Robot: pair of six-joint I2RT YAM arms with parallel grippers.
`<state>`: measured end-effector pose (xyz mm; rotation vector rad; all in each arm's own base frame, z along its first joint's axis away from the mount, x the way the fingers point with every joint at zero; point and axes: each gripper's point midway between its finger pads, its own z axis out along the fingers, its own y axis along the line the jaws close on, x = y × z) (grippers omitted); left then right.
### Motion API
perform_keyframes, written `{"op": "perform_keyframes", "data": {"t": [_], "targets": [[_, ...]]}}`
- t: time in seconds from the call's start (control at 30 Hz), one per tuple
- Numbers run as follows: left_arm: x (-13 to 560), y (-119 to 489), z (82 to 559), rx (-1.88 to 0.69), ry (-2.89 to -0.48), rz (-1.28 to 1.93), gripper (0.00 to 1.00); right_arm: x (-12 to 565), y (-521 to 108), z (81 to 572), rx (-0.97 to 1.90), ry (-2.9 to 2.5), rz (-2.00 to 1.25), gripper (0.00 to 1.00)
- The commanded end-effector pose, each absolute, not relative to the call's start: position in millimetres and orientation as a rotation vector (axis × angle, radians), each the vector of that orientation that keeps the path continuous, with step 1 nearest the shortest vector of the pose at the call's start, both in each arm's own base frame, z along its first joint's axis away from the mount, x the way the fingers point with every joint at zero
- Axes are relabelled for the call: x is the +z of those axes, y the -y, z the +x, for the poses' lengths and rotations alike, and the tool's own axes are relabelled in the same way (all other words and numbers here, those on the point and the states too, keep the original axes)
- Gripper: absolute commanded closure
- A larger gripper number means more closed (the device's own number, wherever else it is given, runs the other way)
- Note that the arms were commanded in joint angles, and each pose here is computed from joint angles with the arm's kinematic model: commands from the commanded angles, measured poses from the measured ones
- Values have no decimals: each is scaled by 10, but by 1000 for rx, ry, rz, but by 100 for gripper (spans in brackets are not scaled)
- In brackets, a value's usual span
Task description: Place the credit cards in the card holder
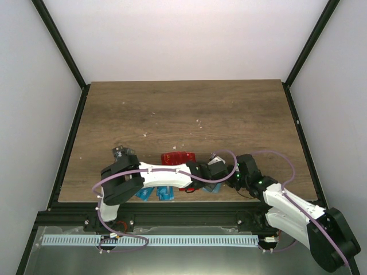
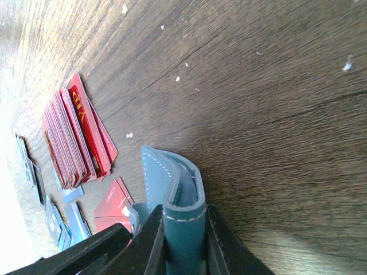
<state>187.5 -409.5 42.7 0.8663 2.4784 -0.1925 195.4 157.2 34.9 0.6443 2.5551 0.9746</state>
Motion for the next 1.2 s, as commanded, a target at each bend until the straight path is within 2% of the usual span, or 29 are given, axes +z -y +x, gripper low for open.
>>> {"op": "perform_keyframes", "data": {"t": [0.0, 0.17, 0.4, 0.73, 1.17], "targets": [[487, 4156, 1881, -192, -2443, 872, 87, 97, -1413, 1779, 833, -2653, 699, 99], [562, 4145, 1912, -190, -2425, 850, 96, 99, -1416, 1777, 834, -2653, 698, 99], [671, 4134, 1936, -222, -2416, 798, 96, 109, -1414, 1784, 833, -2652, 703, 99], [805, 4207, 1904, -526, -2467, 736, 96, 119, -1433, 1793, 843, -2651, 701, 99], [678, 4331, 1822, -628, -2502, 762, 96, 158, -1458, 1835, 848, -2647, 693, 99]]}}
